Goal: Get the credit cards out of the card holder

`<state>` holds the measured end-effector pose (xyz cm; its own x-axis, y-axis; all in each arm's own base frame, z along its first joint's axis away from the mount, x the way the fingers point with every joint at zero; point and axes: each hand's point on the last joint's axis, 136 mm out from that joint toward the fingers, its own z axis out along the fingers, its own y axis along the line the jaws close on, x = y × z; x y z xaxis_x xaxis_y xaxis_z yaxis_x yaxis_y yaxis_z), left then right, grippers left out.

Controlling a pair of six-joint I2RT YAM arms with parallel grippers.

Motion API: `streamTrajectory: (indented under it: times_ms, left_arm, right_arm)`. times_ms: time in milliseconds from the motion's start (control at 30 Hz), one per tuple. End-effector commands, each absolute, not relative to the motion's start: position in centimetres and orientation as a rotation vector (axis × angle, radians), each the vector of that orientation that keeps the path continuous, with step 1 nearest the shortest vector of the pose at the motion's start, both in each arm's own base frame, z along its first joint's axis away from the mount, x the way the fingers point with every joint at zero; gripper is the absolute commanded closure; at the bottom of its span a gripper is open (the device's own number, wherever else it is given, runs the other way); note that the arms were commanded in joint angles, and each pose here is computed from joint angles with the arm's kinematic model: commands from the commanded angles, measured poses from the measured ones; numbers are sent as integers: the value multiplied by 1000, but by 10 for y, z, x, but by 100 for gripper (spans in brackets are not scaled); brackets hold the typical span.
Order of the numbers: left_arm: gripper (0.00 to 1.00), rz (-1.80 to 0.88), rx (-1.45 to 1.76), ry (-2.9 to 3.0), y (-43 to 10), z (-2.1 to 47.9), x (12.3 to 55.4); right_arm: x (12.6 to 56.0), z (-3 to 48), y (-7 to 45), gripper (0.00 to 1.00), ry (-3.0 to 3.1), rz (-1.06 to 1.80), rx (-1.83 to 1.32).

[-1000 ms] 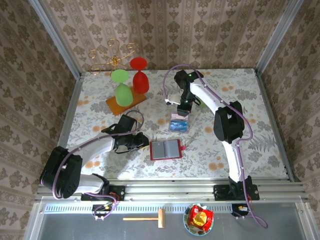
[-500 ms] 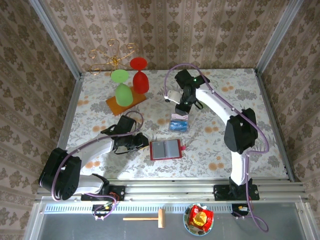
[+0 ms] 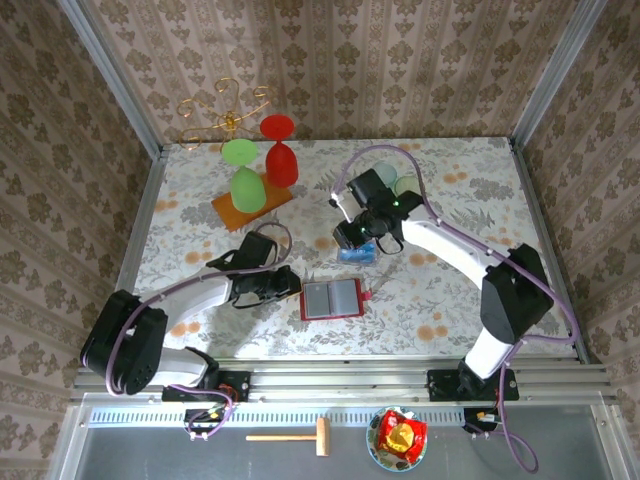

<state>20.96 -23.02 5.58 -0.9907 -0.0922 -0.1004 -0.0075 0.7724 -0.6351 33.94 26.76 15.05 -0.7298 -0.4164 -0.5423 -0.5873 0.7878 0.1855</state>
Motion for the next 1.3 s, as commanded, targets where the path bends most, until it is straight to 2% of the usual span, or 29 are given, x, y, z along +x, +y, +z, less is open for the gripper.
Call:
streamTrajectory:
  times_ms: [0,133,300,500,867,1267]
  left_arm:
    - [87,-1023,-55,2855,-233,49,205]
    - [89,-1041,-43,2867,-237,42,201]
    - [94,-1040,-44,2893,-237,32,195]
    - [98,-1010,-55,2918,-232,23,190]
    - [98,-987,-64,2956,-230,13,186]
    - [98,-978,-66,2975,-227,8,182]
  right_arm:
    - [332,166,286,72,2493,700,-463]
    - [315,147,292,73,2635,826,-242]
    - [293,122,313,75,2750,981,-170]
    - [277,98,322,76,2829,978,-129]
    - [249,62,322,75,2950,912,-102]
    - [230,41,333,70,3020,869,-128]
